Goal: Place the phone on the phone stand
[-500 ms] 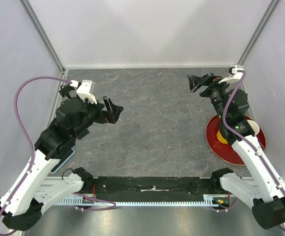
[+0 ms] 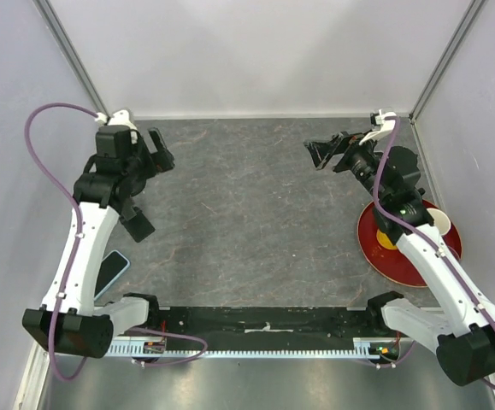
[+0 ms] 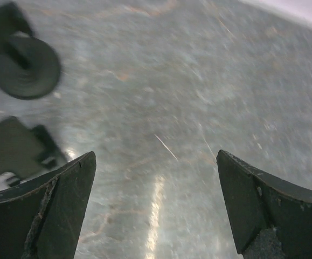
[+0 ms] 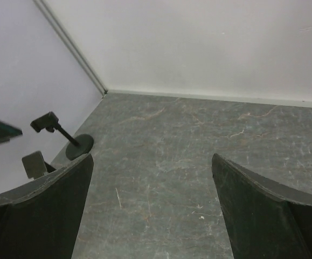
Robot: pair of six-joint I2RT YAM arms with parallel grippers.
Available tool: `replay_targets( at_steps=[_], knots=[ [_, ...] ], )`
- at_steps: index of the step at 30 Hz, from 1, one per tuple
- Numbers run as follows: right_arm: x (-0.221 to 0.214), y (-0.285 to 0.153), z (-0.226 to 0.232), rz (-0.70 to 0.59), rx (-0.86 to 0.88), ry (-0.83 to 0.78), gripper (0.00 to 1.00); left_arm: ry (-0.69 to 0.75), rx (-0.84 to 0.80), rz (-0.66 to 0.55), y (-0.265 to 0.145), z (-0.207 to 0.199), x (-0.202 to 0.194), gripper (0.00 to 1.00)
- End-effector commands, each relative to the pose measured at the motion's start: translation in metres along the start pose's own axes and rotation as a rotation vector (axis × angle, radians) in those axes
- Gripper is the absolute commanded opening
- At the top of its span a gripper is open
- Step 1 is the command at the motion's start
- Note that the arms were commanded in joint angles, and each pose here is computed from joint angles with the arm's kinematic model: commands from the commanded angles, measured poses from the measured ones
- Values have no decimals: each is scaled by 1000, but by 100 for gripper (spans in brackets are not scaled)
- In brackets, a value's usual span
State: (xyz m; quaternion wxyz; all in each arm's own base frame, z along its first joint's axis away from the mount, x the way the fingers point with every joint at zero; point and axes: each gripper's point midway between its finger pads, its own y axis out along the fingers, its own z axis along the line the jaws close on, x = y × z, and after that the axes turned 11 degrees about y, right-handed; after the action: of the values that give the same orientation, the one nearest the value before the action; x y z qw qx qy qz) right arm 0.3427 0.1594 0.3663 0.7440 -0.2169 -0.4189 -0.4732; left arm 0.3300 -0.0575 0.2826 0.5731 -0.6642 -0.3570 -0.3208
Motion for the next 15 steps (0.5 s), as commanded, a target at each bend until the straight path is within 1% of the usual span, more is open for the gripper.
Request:
replay_targets(
  at_steps=[1,3,4,6,7,8,10,13,15],
  knots=[
    [12,-1,33,9,146,-72,98,-69,275,-172,-19,63,54,100],
    [10,-2,34,15,154,-92,98,-84,342,-231,-24,81,60,100],
    [10,-2,33,15,152,-96,98,-91,405,-259,-25,101,61,100],
    [9,-2,30,16,145,-112,98,-83,469,-283,-25,119,62,100],
    [8,-2,29,18,142,-114,98,-84,525,-277,-20,136,57,99],
    [6,0,27,23,137,-117,98,-89,530,-253,-14,143,52,98],
    [5,1,25,31,131,-127,98,-112,523,-198,0,155,41,96],
    [-2,6,20,61,116,-130,98,-141,513,-160,18,164,28,96],
    [-7,9,15,84,100,-131,98,-155,519,-129,34,173,20,92]
  ],
)
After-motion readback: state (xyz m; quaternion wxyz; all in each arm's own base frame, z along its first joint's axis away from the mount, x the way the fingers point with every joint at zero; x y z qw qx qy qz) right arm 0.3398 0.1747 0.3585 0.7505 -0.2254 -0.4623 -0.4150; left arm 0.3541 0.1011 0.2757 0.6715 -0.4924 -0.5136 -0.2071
